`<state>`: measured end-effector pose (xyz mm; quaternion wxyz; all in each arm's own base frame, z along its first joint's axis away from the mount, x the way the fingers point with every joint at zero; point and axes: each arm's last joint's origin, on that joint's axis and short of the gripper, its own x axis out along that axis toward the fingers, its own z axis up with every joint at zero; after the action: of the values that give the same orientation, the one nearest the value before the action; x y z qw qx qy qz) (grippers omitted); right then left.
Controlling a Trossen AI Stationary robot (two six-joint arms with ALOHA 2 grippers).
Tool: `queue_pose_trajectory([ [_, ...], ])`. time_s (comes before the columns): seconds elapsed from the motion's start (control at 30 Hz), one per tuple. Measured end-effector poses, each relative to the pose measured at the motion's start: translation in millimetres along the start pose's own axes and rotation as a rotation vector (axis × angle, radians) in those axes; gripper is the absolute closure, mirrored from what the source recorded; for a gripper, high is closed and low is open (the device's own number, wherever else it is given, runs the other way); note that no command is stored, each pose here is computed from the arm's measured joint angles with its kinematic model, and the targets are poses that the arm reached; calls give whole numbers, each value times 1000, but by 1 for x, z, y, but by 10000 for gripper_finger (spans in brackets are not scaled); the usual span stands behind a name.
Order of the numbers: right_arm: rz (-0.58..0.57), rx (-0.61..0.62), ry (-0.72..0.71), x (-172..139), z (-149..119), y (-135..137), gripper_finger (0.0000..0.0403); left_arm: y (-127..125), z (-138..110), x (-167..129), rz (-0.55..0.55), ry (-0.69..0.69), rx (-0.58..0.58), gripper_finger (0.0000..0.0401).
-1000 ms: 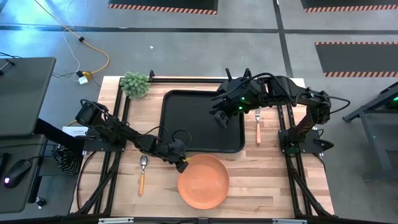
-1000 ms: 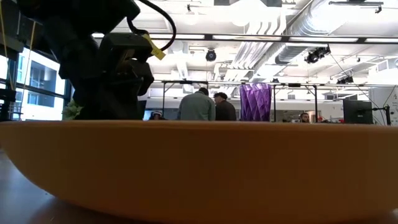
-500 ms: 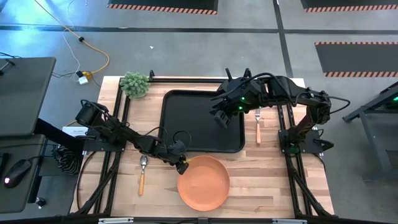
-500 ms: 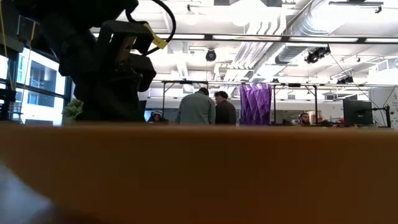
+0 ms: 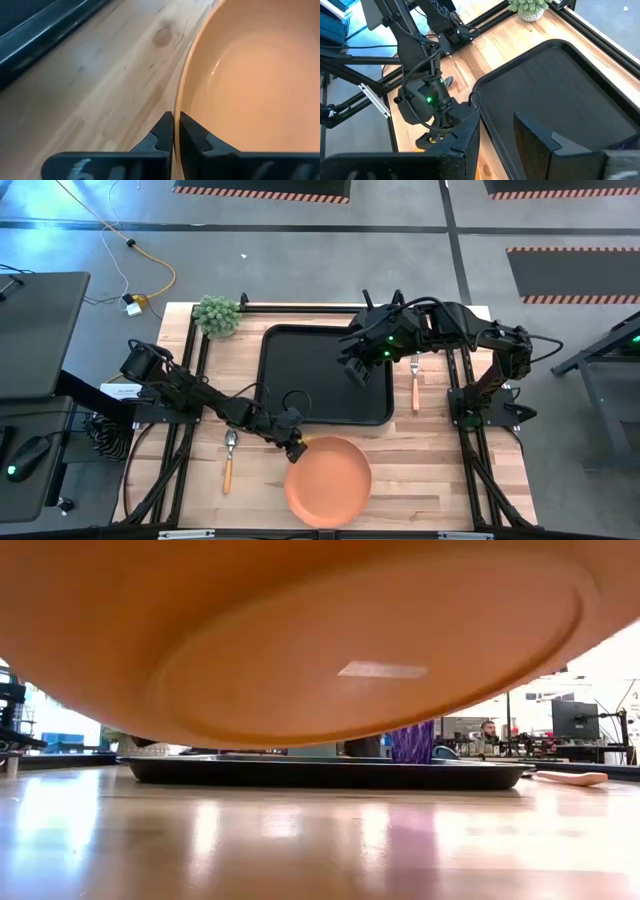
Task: Pick and place plate/cup/fork/spoon on tray
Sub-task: Put the orange plate on the center of the black tray
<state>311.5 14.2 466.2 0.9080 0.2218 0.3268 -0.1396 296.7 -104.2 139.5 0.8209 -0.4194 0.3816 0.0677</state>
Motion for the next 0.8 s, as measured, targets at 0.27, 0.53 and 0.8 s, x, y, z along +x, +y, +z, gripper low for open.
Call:
queue_pose_trajectory([
  [0.27,0,0,0,0,0,0,292,-16,11,-16,-59,-35,0,399],
  [0.53,3,1,-5,0,1,0,292,-14,33,-35,41,-53,56,399],
  [0.8,4,13,-7,0,1,0,292,12,65,-54,166,-74,92,397],
])
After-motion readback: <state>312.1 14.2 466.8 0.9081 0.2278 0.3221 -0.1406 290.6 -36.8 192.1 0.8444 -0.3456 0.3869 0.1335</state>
